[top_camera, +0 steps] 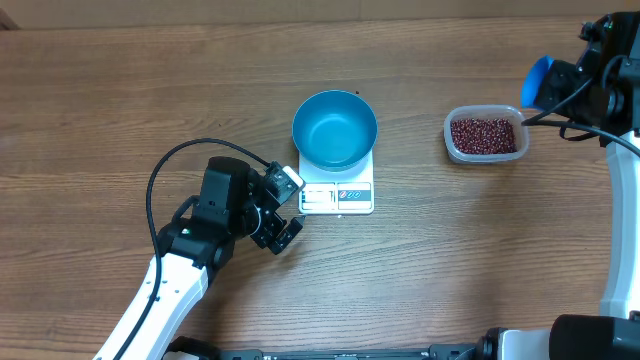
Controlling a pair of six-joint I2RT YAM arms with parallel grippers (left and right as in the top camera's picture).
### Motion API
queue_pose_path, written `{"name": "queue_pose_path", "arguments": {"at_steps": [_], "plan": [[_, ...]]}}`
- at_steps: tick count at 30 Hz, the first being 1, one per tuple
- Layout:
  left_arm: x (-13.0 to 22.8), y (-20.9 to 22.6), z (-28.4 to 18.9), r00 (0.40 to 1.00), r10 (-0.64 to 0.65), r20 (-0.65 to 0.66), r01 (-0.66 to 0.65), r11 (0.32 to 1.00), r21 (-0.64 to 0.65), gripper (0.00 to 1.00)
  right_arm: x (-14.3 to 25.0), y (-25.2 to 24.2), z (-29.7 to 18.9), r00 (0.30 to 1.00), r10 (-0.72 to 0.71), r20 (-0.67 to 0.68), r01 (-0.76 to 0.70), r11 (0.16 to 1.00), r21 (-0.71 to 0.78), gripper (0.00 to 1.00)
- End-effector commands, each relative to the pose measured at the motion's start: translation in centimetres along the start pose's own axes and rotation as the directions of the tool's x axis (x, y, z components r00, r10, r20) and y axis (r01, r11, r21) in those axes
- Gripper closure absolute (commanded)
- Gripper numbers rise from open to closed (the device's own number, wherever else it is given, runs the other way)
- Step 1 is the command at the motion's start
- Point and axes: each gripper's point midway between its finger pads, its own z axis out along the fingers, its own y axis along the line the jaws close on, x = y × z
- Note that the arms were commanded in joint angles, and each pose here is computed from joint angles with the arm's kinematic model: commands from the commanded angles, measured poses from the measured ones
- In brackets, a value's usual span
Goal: Scoop item into bowl and weigh 150g on scale
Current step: 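Lower the held scoop with the right gripper into the red beans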
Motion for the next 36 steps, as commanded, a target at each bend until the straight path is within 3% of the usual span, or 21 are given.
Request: {"name": "queue_pose_path", "arguments": {"at_steps": [1, 7, 21, 36], "plan": [[0.4, 0.0, 0.2, 1.000, 0.012, -0.011, -0.012, 1.000, 0.004, 0.00, -0.3, -0.7, 0.4, 0.998, -0.070, 0.000, 0.070, 0.997, 0.042, 0.96], [0.4, 0.0, 0.2, 1.000, 0.012, -0.011, -0.012, 1.000, 0.004, 0.00, 2.2, -0.3, 3.2, 0.982, -0.159, -0.103, 0.162, 0.986, 0.030, 0.96], [0.4, 0.0, 0.2, 1.000, 0.012, -0.011, -0.012, 1.000, 0.004, 0.00, 6.9, 0.3, 8.8, 0.930, -0.180, -0.321, 0.194, 0.981, 0.009, 0.96], [0.4, 0.0, 0.2, 1.000, 0.012, -0.011, -0.012, 1.000, 0.004, 0.00, 8.6, -0.2, 10.6, 0.909, -0.180, -0.376, 0.203, 0.979, 0.021, 0.96]]}}
